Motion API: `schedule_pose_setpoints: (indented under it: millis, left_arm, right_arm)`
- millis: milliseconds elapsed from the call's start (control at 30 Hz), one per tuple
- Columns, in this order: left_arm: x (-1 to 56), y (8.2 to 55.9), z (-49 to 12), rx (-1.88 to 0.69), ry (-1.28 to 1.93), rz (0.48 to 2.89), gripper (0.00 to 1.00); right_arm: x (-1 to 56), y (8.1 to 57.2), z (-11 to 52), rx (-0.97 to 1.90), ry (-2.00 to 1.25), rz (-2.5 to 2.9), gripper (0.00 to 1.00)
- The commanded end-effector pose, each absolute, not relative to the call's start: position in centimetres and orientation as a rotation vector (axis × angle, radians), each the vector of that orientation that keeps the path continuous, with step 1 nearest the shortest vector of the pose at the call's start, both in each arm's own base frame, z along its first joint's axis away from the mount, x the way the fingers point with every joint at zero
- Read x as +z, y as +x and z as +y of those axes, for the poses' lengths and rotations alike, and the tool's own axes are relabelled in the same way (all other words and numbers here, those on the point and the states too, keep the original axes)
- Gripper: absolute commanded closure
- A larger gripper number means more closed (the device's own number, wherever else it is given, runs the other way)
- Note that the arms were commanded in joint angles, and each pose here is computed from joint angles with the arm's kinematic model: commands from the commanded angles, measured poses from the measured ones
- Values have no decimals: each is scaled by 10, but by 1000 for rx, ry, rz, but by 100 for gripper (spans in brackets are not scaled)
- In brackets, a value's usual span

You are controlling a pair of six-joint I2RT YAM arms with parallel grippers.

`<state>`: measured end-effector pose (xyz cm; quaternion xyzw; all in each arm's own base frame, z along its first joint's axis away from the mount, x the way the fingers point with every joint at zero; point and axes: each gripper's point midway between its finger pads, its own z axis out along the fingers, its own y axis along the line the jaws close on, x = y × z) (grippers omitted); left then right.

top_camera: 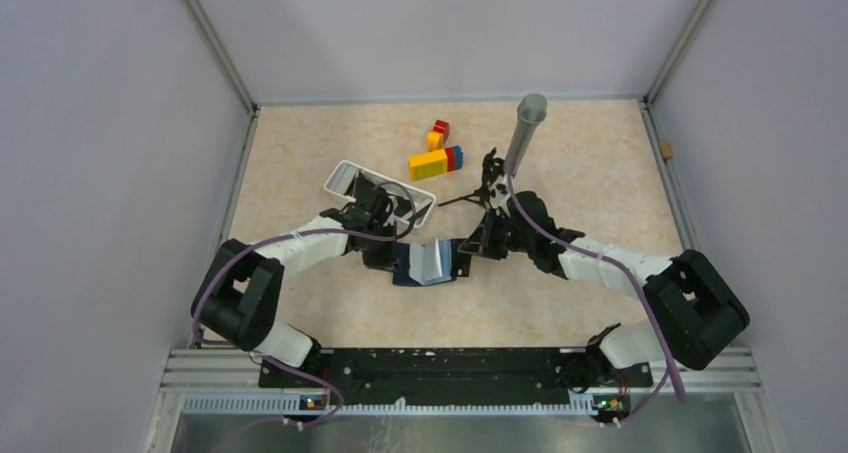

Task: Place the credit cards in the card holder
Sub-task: Open the card holder at the center of the board.

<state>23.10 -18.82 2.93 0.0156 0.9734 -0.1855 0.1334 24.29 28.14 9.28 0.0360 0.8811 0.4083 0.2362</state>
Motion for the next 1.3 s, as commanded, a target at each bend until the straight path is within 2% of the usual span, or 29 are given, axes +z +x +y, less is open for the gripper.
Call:
schedule_pose_setpoints:
  millis: [0, 800, 1000, 1267]
  left_arm:
    - [25, 230, -183, -501, 68, 2841, 100]
    - [23, 228, -187, -540, 77, 2845, 100]
    - [23, 228, -189, -556, 78, 2844, 100]
    - [20, 225, -193, -590, 78, 2850, 100]
  right_arm:
    - [111, 255, 284, 1161, 102, 2324, 100]
    - [69, 268, 281, 1029, 93, 2387, 100]
    - [58, 267, 290, 1045, 79, 2394, 100]
    - [70, 268, 307, 1147, 66, 2330, 100]
